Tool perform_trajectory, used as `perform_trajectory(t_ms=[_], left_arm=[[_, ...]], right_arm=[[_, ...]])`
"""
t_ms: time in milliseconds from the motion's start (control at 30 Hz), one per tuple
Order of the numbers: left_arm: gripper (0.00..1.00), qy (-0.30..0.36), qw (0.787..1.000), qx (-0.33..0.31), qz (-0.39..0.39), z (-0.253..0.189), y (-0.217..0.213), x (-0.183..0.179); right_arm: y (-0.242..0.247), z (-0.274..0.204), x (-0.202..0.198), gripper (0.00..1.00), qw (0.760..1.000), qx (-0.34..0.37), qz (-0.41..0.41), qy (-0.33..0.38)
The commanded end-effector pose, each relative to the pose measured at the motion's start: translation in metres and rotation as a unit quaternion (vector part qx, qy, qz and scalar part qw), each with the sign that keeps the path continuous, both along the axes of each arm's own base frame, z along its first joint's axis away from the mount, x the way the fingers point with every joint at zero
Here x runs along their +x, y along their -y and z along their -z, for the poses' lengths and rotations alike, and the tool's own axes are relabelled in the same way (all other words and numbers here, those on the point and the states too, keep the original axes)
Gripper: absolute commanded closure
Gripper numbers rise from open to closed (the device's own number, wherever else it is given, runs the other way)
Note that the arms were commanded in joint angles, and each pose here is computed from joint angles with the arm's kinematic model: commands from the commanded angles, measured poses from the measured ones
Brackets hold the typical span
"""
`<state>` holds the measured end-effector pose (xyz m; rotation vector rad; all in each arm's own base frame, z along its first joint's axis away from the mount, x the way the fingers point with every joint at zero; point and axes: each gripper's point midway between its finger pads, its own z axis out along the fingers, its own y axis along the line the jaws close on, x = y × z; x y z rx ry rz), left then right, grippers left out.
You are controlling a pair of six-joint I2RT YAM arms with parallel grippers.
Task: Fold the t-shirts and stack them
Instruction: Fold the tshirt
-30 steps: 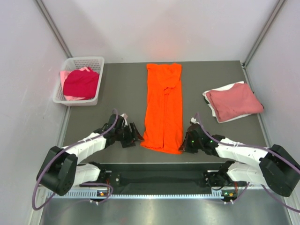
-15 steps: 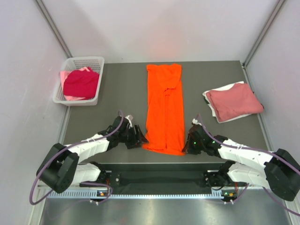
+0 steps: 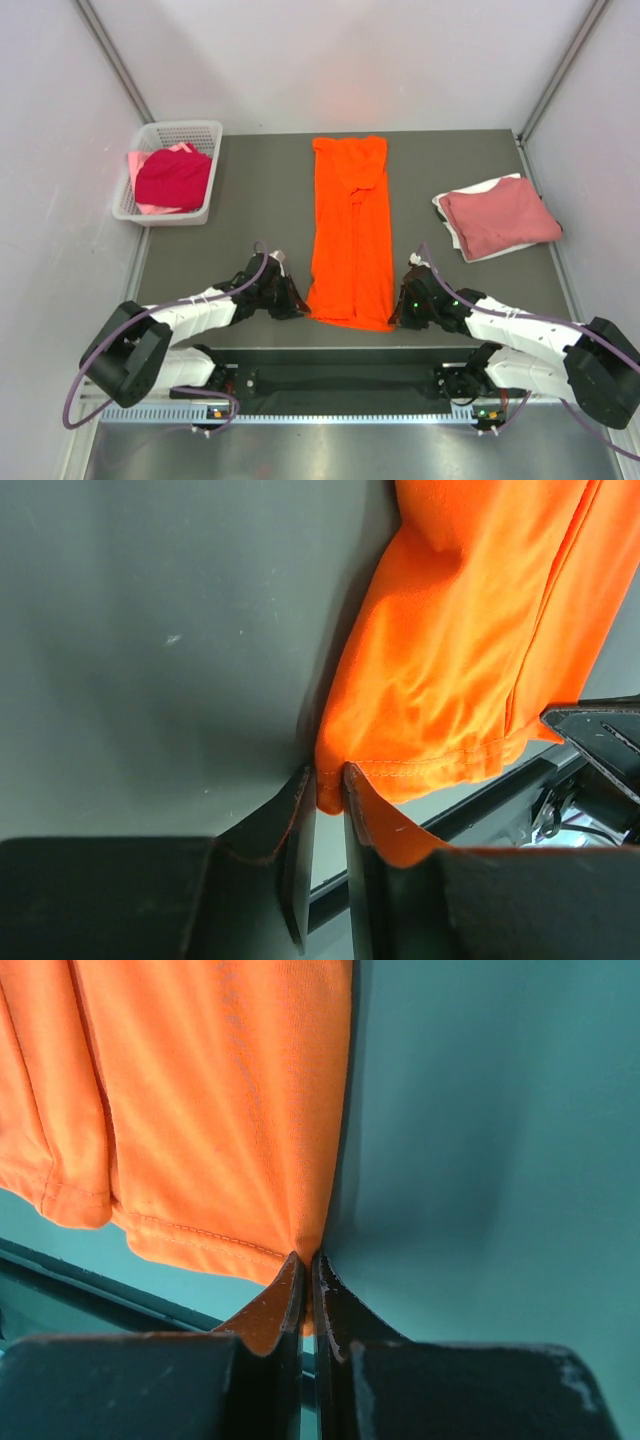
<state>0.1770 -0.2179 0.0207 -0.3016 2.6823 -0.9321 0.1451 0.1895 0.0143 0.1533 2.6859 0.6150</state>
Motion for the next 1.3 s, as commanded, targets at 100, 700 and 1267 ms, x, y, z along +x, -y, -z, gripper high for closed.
perform_trajectory(t_ms=[100,700,1267], left_arm=[[0.91,-0.004,1.000,0.014,-0.004,0.014,-0.005,-0.004],[1.00,-0.014,1.000,-0.010,0.024,-0.010,0.003,-0.039],[1.00,0.014,0.998,-0.048,0.029,-0.054,0.027,-0.005]], right_arm=[[0.009,0.003,0.002,1.00,1.000,-0.023,-0.001,0.007],[0.014,-0.001,0.007,1.00,0.999,-0.035,-0.006,0.013],[0.012,-0.048,0.027,1.00,0.998,-0.018,-0.013,0.056]])
